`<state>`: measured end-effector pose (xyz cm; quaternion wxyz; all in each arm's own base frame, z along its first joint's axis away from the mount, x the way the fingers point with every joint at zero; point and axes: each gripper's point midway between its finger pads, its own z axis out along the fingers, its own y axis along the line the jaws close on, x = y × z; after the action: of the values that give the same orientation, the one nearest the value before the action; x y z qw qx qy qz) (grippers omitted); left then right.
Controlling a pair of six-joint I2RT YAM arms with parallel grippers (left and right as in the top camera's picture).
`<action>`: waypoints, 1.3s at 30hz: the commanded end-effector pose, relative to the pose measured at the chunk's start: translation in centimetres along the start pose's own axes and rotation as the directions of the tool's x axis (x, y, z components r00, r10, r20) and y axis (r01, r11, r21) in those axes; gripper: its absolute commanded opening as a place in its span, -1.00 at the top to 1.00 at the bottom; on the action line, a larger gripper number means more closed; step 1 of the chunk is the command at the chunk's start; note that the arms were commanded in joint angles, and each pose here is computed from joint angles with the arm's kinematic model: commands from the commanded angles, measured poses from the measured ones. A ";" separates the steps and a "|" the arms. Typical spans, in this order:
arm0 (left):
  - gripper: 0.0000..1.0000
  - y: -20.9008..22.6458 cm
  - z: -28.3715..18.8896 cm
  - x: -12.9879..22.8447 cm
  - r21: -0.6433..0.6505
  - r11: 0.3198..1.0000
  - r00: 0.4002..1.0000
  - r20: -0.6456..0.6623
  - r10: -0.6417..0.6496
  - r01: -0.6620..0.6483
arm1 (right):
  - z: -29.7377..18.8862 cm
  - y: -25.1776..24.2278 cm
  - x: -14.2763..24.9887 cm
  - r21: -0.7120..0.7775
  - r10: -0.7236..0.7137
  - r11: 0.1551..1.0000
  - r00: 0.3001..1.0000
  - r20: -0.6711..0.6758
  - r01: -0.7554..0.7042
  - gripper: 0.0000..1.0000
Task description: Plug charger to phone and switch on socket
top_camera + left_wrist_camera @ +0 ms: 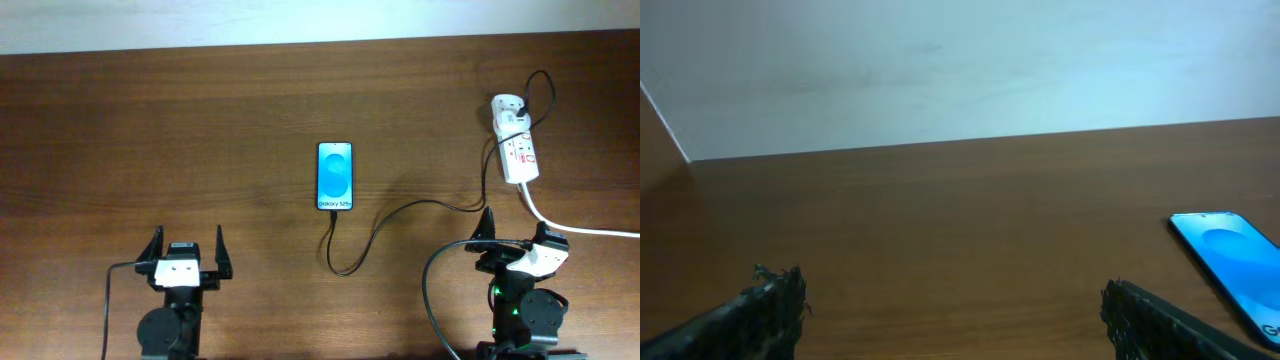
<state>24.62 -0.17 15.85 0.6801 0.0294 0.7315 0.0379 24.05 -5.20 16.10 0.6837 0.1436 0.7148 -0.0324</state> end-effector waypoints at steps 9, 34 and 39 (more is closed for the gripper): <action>-0.99 -0.1 0.0 0.2 0.024 1.000 1.000 -0.006 0.017 -0.017 | 0.0 0.1 0.4 -0.007 -0.002 1.000 1.000 -0.008 0.002 -0.97; -0.99 -0.1 0.0 0.2 0.024 1.000 1.000 -0.005 0.017 -0.017 | -0.9 5.7 1.6 -0.267 -0.114 0.958 0.993 -0.035 0.100 -0.97; -0.99 -0.1 0.0 0.2 0.024 1.000 1.000 -0.005 0.017 -0.017 | -0.9 5.7 1.6 -0.267 -0.114 0.958 0.993 -0.035 0.100 -0.97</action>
<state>24.62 -0.16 15.77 0.6792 0.0328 0.7325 0.0328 24.62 0.38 15.83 0.6799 0.0225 0.7325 0.0263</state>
